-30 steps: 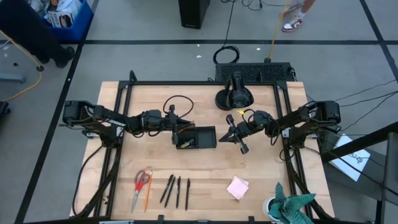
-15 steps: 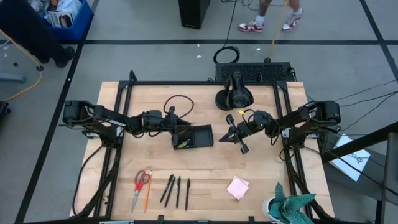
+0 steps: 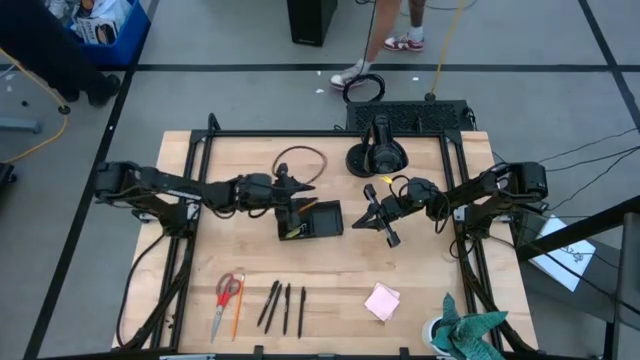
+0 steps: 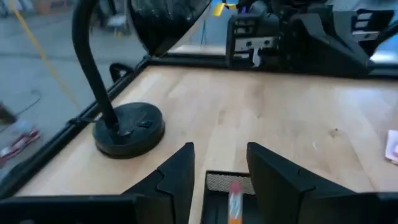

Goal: Pick and place office supplies into organizer
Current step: Put the orange pencil into the black desk organizer

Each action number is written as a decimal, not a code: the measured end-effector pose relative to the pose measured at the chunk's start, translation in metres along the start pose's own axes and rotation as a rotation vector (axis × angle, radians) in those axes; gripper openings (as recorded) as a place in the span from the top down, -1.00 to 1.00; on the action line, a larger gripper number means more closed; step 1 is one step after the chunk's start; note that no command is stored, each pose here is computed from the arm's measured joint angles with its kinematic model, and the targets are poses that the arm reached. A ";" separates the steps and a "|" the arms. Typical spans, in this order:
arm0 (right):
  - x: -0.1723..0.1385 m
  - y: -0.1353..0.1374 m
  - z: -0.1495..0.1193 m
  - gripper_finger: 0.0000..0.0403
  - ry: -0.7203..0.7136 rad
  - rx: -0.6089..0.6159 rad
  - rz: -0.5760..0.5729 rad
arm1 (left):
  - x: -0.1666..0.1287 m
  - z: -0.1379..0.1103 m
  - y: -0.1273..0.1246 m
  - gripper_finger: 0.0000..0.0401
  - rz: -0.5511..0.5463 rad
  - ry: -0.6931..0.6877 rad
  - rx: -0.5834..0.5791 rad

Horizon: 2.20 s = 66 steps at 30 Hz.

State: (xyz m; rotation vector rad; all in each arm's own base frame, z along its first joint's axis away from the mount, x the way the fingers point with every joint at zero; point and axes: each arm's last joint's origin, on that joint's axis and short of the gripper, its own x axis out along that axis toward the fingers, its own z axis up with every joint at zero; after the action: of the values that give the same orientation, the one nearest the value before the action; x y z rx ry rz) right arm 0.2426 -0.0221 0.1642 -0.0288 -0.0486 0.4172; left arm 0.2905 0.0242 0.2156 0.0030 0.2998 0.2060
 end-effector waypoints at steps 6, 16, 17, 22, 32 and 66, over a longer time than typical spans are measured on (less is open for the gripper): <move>0.000 0.000 0.000 0.98 0.000 0.026 0.001 | -0.022 0.059 -0.043 0.29 0.092 0.503 -0.093; 0.000 0.000 -0.005 0.98 0.046 0.103 0.004 | -0.086 0.023 -0.160 0.48 0.145 1.022 -0.643; 0.000 0.000 -0.005 0.98 0.047 0.106 0.004 | -0.090 0.015 -0.171 0.49 0.176 1.040 -0.679; 0.000 0.000 -0.005 0.98 0.051 0.136 0.004 | -0.099 -0.022 -0.215 0.50 0.330 1.092 -0.820; 0.000 0.000 0.000 0.98 -0.002 0.104 0.005 | -0.093 -0.077 -0.254 0.21 0.460 1.250 -0.893; 0.000 0.000 0.002 0.98 -0.019 0.116 0.006 | -0.079 -0.102 -0.247 0.12 0.664 1.311 -0.846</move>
State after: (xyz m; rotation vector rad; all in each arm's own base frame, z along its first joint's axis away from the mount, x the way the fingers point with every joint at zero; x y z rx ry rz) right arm 0.2425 -0.0219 0.1663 0.0893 -0.0426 0.4255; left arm 0.2364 -0.2361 0.1330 -0.9113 1.5009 0.9841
